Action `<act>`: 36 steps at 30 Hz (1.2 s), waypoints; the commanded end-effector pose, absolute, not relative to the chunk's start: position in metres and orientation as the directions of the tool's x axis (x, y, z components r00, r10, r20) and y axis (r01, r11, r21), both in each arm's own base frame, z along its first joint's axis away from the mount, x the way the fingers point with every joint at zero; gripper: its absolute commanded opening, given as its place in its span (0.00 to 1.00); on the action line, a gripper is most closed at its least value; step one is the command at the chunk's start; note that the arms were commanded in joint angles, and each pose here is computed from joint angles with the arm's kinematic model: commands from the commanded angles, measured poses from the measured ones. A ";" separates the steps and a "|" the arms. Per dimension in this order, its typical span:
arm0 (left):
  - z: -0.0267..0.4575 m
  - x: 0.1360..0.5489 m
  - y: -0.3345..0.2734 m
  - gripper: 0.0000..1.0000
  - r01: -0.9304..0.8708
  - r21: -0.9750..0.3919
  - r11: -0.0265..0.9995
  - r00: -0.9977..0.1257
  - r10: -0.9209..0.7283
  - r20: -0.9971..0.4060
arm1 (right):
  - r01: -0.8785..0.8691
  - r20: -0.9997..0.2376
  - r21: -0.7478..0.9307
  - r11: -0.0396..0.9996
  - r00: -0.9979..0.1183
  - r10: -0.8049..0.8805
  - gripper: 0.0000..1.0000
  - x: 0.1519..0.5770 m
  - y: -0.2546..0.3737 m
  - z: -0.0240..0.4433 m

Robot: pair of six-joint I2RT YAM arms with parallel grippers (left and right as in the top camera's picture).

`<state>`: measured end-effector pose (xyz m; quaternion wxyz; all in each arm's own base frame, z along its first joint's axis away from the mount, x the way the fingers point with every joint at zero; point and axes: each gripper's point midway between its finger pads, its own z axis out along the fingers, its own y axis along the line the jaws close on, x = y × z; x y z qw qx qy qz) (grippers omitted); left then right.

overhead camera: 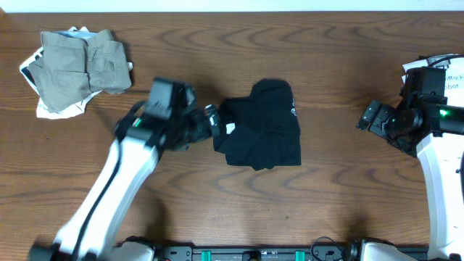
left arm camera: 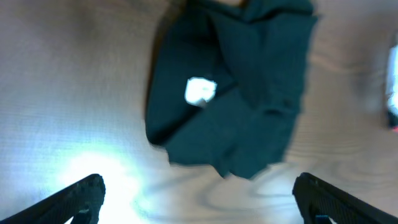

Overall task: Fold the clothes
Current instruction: 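Reach the left gripper to the black bundle's left edge and grasp it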

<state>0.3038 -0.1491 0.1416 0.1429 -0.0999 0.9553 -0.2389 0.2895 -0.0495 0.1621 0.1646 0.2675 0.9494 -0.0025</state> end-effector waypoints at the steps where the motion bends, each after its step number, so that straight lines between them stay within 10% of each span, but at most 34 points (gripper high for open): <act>1: 0.113 0.326 -0.154 0.98 0.006 -0.433 0.901 -0.966 -0.106 -0.235 | 0.507 -0.313 0.078 0.858 -0.805 0.504 0.99 0.290 -0.052 0.161; 36: -0.016 0.311 -0.172 0.98 -0.041 -0.722 0.691 -0.990 0.068 0.121 | 0.507 -0.313 0.078 0.859 -0.805 0.504 0.99 0.290 -0.052 0.161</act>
